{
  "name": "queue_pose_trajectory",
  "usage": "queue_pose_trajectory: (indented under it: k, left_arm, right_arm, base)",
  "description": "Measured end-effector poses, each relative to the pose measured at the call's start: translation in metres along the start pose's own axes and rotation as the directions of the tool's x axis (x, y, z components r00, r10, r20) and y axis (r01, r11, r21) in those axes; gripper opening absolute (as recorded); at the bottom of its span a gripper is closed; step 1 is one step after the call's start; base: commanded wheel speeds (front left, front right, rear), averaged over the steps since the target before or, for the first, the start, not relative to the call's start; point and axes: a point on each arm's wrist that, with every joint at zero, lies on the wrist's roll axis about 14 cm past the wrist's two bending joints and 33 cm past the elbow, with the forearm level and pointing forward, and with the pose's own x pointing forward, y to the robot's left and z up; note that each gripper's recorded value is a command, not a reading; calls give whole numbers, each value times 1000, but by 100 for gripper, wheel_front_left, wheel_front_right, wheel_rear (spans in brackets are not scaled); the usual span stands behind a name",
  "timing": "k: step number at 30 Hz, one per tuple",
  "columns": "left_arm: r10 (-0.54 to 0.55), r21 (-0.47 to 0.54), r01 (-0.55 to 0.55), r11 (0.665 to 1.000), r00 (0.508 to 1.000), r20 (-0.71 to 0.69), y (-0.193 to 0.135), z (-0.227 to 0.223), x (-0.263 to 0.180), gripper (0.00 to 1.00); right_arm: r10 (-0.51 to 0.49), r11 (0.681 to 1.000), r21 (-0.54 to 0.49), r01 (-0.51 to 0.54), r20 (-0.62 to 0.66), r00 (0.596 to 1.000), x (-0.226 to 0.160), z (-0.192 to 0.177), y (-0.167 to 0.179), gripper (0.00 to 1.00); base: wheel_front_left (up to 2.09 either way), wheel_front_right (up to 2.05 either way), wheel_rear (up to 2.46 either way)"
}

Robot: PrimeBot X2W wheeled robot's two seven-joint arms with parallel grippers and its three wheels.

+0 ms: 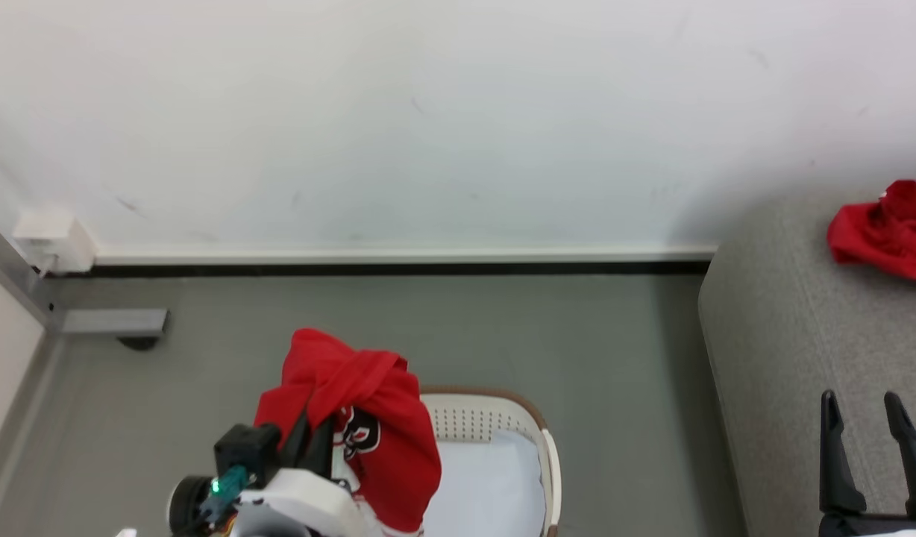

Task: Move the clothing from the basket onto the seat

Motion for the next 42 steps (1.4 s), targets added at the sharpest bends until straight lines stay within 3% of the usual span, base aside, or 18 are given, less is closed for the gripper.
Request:
queue_pose_trajectory:
  k: [17, 25, 29, 35, 42]
  left_arm:
    - [70, -6, -69, 998, 991, 110, 22, 40, -32, 0]
    - [30, -8, -29, 1000, 990, 140, 10, 54, -28, 0]
    - [-13, -9, 15, 1000, 985, 170, -3, 69, -24, 0]
    - [-106, -15, 111, 994, 975, 194, -35, 84, -18, 0]
    - [-222, -11, 228, 974, 958, 181, -74, 85, -14, 0]
  right_arm:
    - [42, 999, 0, -42, 17, 999, -23, 8, 12, 100]
    - [153, 988, -10, -153, 19, 988, -17, 10, 41, 100]
    - [297, 955, -19, -296, 25, 955, -14, 14, 79, 100]
    - [501, 865, -27, -501, 18, 865, -16, 16, 139, 100]
    - [631, 775, -44, -631, 1, 776, -21, 14, 182, 100]
  base:
    - [0, 0, 0]
    - [0, 0, 0]
    - [0, 0, 0]
    - [0, 0, 0]
    - [0, 0, 0]
